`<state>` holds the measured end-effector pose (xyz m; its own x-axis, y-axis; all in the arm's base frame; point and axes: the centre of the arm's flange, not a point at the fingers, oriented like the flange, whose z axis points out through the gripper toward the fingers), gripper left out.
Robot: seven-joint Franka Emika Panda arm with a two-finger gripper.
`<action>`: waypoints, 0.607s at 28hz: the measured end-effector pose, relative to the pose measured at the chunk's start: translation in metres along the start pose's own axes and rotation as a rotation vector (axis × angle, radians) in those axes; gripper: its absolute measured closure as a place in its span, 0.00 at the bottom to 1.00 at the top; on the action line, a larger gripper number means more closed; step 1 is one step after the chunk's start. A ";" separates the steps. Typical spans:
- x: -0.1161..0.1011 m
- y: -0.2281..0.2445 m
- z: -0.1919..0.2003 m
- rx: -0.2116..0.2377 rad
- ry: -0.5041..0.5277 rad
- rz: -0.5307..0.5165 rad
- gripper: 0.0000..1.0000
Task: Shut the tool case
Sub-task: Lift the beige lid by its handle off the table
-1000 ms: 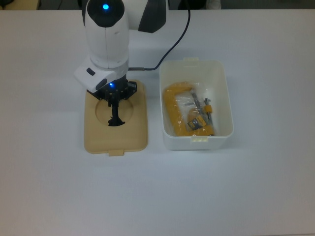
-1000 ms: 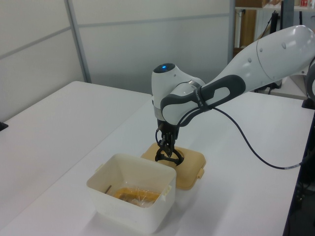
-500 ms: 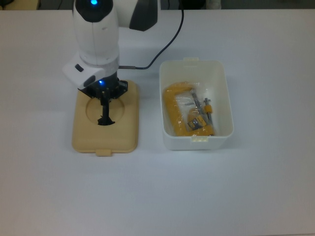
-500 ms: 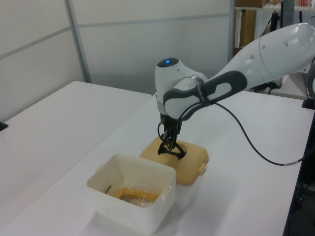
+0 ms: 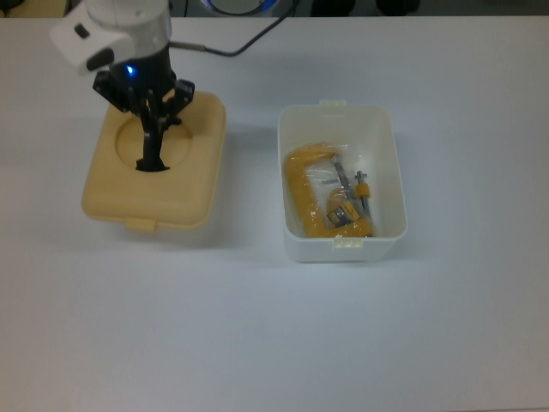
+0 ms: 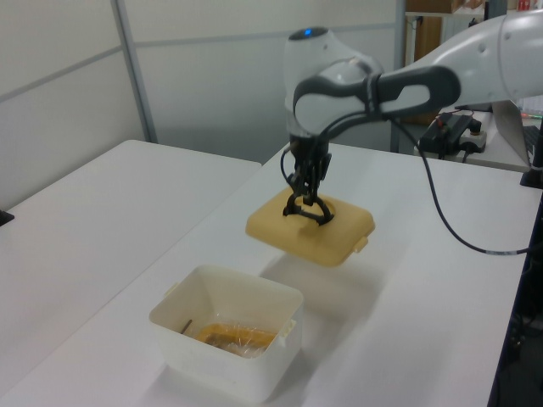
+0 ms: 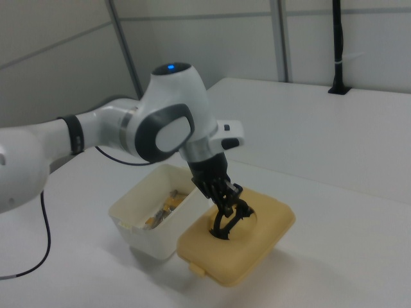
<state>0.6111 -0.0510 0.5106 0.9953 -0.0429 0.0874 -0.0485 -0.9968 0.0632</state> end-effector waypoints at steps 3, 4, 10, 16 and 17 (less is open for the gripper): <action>-0.005 0.000 -0.017 0.001 -0.006 0.015 0.89; -0.006 -0.001 -0.023 0.002 -0.009 0.019 0.89; -0.006 -0.011 -0.047 0.007 0.000 0.048 0.89; -0.006 -0.047 -0.055 0.015 0.009 0.061 0.89; -0.006 -0.054 -0.056 0.016 0.009 0.058 0.89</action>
<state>0.6030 0.0071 0.5620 0.9900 -0.1002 0.0993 -0.1048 -0.9936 0.0418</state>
